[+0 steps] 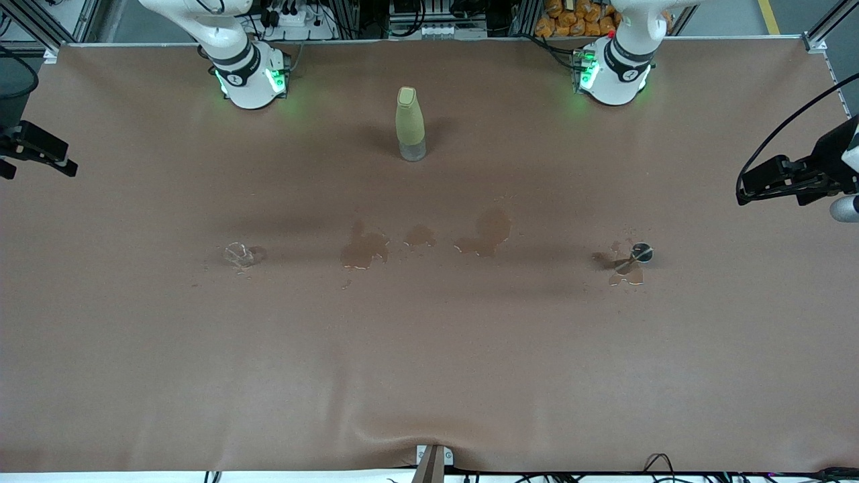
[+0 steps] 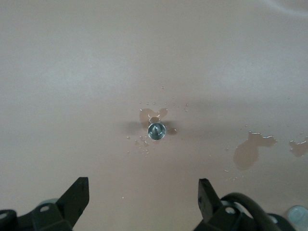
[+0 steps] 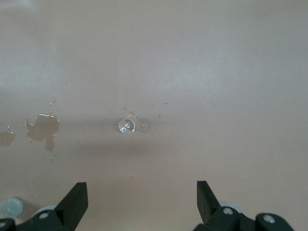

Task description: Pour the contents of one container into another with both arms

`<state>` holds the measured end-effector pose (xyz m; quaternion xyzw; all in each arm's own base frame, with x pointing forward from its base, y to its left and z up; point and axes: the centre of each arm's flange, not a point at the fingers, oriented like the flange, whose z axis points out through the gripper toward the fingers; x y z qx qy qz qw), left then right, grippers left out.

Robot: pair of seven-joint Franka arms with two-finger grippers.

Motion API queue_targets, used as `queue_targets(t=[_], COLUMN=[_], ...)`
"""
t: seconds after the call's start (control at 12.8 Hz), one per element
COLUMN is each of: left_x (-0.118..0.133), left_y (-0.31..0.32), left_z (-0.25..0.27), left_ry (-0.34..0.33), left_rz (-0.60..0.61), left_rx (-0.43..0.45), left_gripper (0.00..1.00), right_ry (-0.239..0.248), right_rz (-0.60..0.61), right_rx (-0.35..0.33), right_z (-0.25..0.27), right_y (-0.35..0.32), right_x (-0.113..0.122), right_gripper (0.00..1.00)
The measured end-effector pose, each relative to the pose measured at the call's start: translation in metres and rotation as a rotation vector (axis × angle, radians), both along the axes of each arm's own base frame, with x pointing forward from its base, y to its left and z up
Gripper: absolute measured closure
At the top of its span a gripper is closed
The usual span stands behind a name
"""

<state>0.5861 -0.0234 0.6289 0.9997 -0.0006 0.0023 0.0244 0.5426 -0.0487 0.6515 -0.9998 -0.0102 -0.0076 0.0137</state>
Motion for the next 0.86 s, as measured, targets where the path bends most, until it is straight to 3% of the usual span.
queue_targets(t=[0.55, 0.86], left_x=[-0.02, -0.028], left_y=[-0.013, -0.024], left_z=[0.032, 0.022], left_ry=[-0.054, -0.026], left_rz=[-0.02, -0.039], left_rx=[0.007, 0.011], left_gripper=[0.0, 0.0], right_ry=[-0.003, -0.003], right_rz=[0.002, 0.003], right_rx=[0.0, 0.0], right_z=[0.0, 0.0], right_y=[0.0, 0.0], right_x=[0.0, 0.0], right_gripper=[0.0, 0.0])
